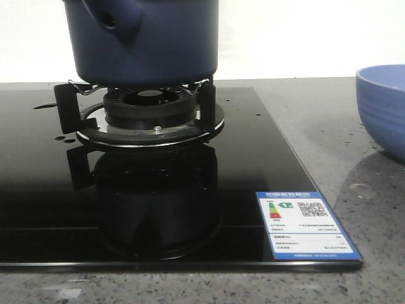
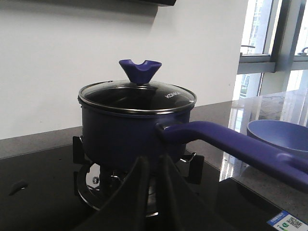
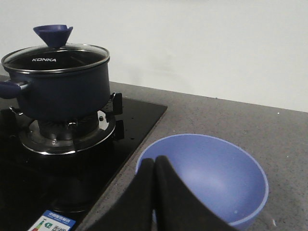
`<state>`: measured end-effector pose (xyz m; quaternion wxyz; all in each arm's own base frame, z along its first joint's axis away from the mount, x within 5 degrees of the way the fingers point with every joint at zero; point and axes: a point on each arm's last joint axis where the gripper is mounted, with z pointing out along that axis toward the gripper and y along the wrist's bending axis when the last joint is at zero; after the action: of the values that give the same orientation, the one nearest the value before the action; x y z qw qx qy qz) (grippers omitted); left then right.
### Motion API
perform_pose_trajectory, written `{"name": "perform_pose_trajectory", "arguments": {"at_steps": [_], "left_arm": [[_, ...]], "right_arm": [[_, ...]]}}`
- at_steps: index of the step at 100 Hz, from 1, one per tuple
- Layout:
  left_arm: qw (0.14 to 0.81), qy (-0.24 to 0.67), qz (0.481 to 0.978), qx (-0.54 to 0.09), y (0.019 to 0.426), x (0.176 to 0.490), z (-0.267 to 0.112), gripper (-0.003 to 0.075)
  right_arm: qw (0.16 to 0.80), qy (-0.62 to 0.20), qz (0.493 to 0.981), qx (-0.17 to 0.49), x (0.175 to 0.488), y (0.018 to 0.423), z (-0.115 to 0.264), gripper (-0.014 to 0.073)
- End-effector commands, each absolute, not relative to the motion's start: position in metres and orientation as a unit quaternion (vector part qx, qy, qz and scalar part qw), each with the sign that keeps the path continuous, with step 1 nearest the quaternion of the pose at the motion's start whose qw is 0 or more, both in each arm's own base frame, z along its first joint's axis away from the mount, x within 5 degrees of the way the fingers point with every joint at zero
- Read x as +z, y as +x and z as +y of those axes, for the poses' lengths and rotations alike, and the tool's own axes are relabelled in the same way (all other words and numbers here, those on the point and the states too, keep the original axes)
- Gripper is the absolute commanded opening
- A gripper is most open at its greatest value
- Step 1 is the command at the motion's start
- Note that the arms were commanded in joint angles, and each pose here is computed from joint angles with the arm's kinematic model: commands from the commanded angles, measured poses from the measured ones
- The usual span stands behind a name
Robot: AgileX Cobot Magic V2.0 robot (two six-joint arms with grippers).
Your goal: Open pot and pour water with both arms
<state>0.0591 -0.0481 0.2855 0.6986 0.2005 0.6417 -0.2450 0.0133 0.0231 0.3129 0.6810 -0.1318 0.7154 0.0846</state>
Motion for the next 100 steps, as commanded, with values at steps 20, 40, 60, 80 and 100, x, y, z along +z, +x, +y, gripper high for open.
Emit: {"name": "perform_pose_trajectory", "arguments": {"at_steps": [20,40,60,80,100], "left_arm": [[0.701,0.192,0.636,-0.26,0.059,0.294,-0.049,-0.002],[0.711,0.247,0.635,-0.176,0.061,0.291,-0.046,-0.002],[0.734,0.203,0.644,-0.073,0.072,0.274,-0.031,-0.002],[0.708,0.145,0.687,-0.067,0.071,0.228,-0.022,-0.002],[0.726,0.097,0.681,-0.01,0.061,0.203,-0.01,-0.002]], "right_arm": [[0.708,-0.122,0.691,0.081,0.324,0.014,0.021,-0.0062],[0.708,-0.122,0.691,0.081,0.324,0.014,0.021,-0.0062],[0.708,-0.122,0.691,0.081,0.325,0.014,0.021,-0.0062],[0.708,-0.122,0.691,0.081,0.325,0.014,0.021,-0.0062],[0.708,-0.122,0.691,0.081,0.325,0.014,0.021,-0.0062]]}}
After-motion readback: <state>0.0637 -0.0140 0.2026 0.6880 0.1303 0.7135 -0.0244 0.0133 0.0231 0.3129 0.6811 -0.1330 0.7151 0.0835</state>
